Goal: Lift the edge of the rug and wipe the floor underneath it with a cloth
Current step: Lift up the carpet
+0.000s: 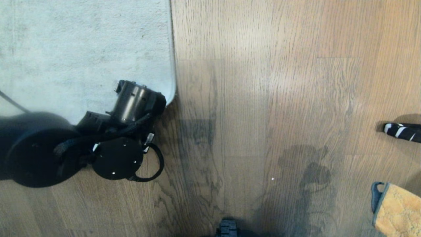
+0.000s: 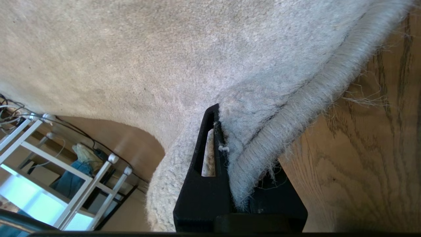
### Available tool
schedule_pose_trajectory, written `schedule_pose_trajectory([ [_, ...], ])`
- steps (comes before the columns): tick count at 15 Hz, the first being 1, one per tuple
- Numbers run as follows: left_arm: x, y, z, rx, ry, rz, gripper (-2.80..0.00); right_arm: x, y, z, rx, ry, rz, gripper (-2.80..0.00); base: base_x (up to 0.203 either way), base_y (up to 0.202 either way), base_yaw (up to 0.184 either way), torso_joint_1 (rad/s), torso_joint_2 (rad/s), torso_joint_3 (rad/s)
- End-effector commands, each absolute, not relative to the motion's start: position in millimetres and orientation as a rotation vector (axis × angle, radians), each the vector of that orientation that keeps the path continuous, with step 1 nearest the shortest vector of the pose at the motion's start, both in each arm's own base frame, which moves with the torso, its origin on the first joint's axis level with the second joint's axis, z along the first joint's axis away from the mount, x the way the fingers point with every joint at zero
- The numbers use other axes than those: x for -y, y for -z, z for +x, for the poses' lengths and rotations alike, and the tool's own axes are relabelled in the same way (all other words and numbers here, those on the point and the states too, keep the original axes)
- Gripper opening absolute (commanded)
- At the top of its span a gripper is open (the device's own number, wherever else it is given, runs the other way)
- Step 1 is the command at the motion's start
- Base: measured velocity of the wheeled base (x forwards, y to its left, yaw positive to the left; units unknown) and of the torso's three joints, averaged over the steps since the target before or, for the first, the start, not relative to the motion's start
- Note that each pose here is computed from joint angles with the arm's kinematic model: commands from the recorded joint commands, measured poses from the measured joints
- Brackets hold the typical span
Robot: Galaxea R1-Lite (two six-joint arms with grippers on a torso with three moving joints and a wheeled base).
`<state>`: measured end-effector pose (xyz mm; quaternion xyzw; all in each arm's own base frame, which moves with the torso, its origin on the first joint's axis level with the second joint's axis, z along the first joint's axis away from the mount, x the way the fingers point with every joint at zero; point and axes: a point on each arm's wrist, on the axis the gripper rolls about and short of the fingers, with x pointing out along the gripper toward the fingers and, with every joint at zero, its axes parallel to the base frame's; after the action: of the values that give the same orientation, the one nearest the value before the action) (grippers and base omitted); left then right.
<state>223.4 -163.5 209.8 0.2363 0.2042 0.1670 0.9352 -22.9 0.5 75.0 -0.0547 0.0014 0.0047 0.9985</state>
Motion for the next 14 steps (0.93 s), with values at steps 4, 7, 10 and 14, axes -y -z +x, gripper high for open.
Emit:
schedule_pose_trajectory([
  [4, 148.6, -224.9, 188.3, -0.370, -0.298, 0.469, -2.80, -0.5, -75.0, -22.8, -0.004, -0.009, -0.110, -2.80, 0.000, 0.000, 0.000, 0.000, 0.00, 0.000],
  [7, 149.7, -226.0, 180.4, -0.369, -0.225, 0.443, -2.80, -0.5, -75.0, -22.8, -0.004, -0.009, -0.110, -2.80, 0.000, 0.000, 0.000, 0.000, 0.00, 0.000],
  [10, 150.5, -224.4, 177.1, -0.391, -0.127, 0.415, -2.80, -0.5, -75.0, -22.8, -0.004, -0.009, -0.110, -2.80, 0.000, 0.000, 0.000, 0.000, 0.00, 0.000],
  [14, 146.0, -219.8, 169.6, -0.485, -0.008, 0.396, -2.80, -0.5, -75.0, -22.8, -0.004, -0.009, -0.110, -2.80, 0.000, 0.000, 0.000, 0.000, 0.00, 0.000],
])
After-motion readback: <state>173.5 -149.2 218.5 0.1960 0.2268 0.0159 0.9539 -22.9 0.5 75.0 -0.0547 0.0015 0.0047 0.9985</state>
